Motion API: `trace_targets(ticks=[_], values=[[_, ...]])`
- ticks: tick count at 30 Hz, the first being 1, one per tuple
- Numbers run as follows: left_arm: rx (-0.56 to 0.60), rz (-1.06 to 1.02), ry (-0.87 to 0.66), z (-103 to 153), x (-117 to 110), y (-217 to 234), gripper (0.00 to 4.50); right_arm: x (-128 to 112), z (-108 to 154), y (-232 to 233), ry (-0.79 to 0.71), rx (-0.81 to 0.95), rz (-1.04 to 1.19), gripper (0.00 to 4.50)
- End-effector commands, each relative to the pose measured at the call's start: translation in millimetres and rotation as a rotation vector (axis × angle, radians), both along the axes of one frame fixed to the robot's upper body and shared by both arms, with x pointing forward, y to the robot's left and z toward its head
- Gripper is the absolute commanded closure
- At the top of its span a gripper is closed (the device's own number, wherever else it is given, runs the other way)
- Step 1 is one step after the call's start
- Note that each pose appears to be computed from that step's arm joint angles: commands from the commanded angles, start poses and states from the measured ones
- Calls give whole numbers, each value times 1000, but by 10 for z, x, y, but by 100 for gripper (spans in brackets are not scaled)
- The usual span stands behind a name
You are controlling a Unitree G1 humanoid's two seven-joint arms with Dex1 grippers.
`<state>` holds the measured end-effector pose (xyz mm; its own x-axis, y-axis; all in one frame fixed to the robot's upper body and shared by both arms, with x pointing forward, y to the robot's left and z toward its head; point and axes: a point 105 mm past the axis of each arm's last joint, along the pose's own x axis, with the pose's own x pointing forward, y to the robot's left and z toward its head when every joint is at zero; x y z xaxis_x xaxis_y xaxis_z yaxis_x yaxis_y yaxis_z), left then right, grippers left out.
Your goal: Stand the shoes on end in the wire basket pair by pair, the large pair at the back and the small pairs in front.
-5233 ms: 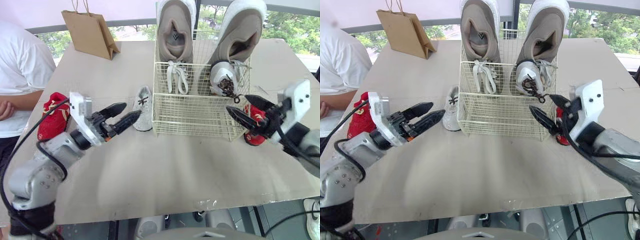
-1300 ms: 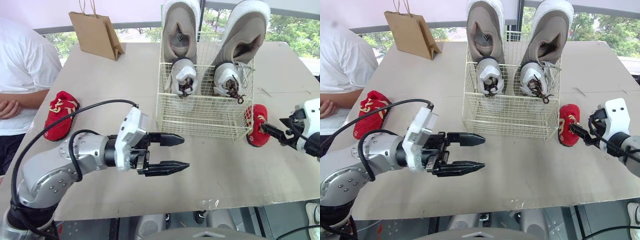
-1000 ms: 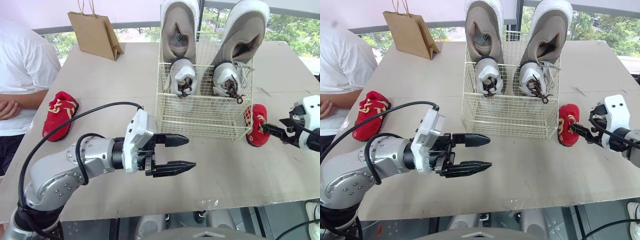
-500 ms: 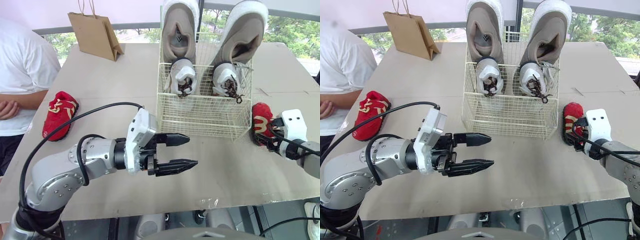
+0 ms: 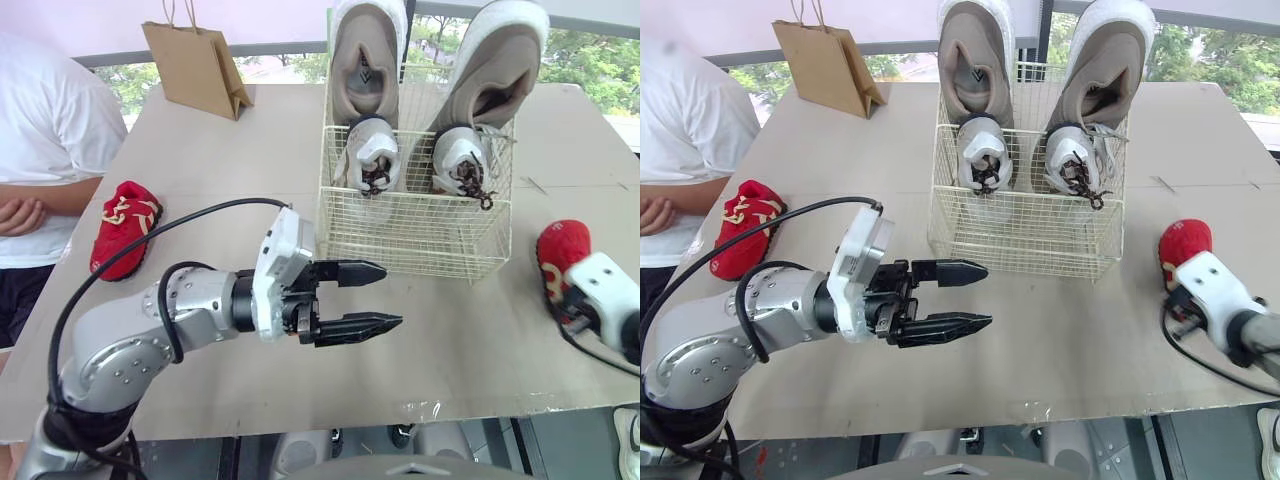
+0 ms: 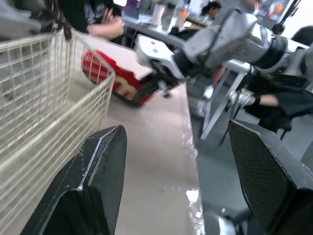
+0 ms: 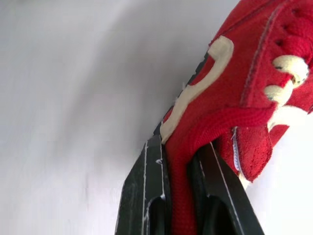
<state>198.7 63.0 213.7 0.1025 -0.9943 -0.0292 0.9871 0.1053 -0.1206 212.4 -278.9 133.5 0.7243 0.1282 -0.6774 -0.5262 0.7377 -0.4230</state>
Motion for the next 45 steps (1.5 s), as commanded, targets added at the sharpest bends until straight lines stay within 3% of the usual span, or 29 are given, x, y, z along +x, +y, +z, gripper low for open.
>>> trace_targets(ticks=[1, 3, 5, 9, 11, 15, 18, 22, 25, 33, 41, 45], values=[[-57, -60, 31, 131, -20, -46, 93, -336, 436, 205, 45, -37, 353, 445], [-74, -86, 60, 181, 11, -70, 93, -616, 542, 330, 149, -27, 542, 445], [-93, -104, 86, 239, 50, -92, 93, -748, 665, 497, 185, -5, 696, 445], [-138, -131, 138, 413, 123, -89, 93, -818, 872, 880, 172, -6, 1000, 445], [-138, -140, 171, 515, 186, -43, 93, -802, 916, 1034, 167, -87, 1173, 445], [-66, -160, 245, 587, 356, 137, 93, -627, 969, 1187, 102, -274, 1400, 445], [65, -163, 307, 507, 421, 173, 93, -417, 998, 1234, -11, -435, 1506, 445], [224, -250, 422, 482, 342, 216, 93, 123, 1157, 1446, -270, -672, 1641, 445], [286, -260, 491, 457, 357, 201, 93, 305, 1258, 1608, -346, -756, 1714, 445], [229, -250, 601, 671, 548, 200, 93, 344, 1280, 1814, -437, -801, 1844, 445], [304, -201, 609, 542, 628, 119, 93, 353, 1331, 1946, -519, -843, 1898, 445], [338, -194, 607, 500, 619, 134, 167, 366, 1389, 1989, -565, -854, 1893, 450]])
